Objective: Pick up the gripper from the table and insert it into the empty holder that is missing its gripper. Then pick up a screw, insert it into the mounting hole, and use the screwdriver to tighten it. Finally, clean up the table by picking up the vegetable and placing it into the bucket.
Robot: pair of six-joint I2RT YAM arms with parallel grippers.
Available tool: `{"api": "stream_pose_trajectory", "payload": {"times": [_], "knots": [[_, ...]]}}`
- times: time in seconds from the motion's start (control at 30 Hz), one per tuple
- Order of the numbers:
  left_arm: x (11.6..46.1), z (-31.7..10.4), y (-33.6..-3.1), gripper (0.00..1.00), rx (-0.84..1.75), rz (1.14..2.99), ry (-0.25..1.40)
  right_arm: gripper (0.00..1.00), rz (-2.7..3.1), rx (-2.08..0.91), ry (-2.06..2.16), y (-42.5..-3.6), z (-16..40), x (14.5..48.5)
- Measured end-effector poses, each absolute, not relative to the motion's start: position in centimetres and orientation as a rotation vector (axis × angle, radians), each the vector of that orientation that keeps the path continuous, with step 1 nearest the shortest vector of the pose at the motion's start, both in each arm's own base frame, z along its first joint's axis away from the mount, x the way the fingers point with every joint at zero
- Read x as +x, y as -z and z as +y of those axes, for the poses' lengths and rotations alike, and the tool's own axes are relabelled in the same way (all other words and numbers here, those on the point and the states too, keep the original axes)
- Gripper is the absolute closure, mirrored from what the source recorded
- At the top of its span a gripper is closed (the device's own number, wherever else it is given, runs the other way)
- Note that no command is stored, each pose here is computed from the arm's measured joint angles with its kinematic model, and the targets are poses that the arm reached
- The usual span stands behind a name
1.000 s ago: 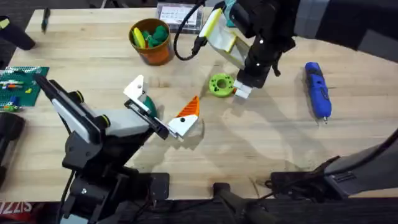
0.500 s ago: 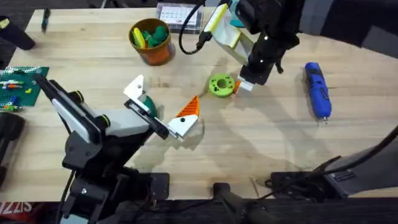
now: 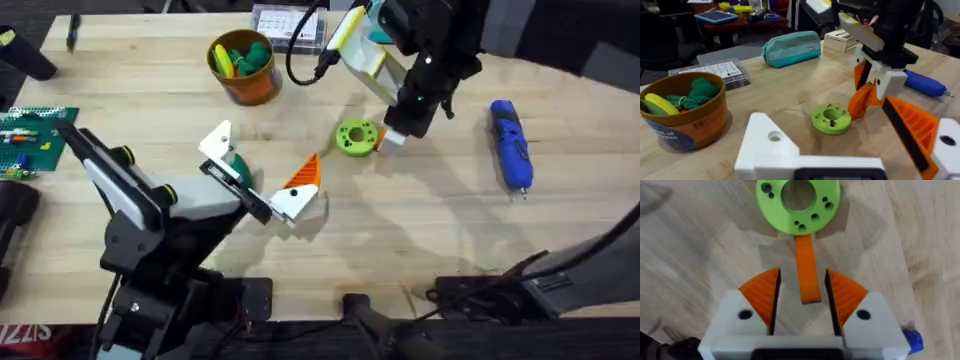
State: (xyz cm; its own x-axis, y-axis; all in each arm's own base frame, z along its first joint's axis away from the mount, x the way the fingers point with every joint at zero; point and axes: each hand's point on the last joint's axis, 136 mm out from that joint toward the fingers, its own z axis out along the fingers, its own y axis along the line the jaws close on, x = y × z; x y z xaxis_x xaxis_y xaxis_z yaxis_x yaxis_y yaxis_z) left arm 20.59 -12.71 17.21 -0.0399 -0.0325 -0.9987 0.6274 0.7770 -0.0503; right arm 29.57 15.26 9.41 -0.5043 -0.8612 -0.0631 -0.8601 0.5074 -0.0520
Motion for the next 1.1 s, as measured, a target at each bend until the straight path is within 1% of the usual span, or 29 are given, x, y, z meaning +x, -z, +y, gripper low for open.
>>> {"api": "stream_pose_trajectory", "payload": {"times": [0.17,0.33,0.4,0.43,0.47,0.53,0.57,0.97,1.1], "knots": [[20.6,-12.7,-17.2,0.008,0.499,1.531,0.569,0.462,2.662,-1.523,0.021,-9.4,15.2,29.4],[20.6,-12.7,-17.2,0.008,0.499,1.531,0.569,0.56,2.66,-1.526,0.021,-9.4,15.2,29.4],[20.6,-12.7,-17.2,0.008,0.499,1.531,0.569,0.622,2.661,-1.524,0.021,-9.4,15.2,29.4],[20.6,-12.7,-17.2,0.008,0.499,1.531,0.569,0.674,2.659,-1.529,0.021,-9.4,15.2,29.4],[20.6,-12.7,-17.2,0.008,0.499,1.531,0.569,0.743,2.659,-1.529,0.021,-9.4,15.2,29.4],[20.6,-12.7,-17.2,0.008,0.499,1.531,0.569,0.93,2.659,-1.529,0.021,-9.4,15.2,29.4],[20.6,-12.7,-17.2,0.008,0.499,1.531,0.569,0.972,2.659,-1.526,0.021,-9.4,15.2,29.5],[20.6,-12.7,-17.2,0.008,0.499,1.531,0.569,0.981,2.649,-1.521,0.022,-9.7,15.2,29.5],[20.6,-12.7,-17.2,0.008,0.499,1.531,0.569,0.981,2.597,-1.491,0.025,-11.6,15.3,29.7]]}}
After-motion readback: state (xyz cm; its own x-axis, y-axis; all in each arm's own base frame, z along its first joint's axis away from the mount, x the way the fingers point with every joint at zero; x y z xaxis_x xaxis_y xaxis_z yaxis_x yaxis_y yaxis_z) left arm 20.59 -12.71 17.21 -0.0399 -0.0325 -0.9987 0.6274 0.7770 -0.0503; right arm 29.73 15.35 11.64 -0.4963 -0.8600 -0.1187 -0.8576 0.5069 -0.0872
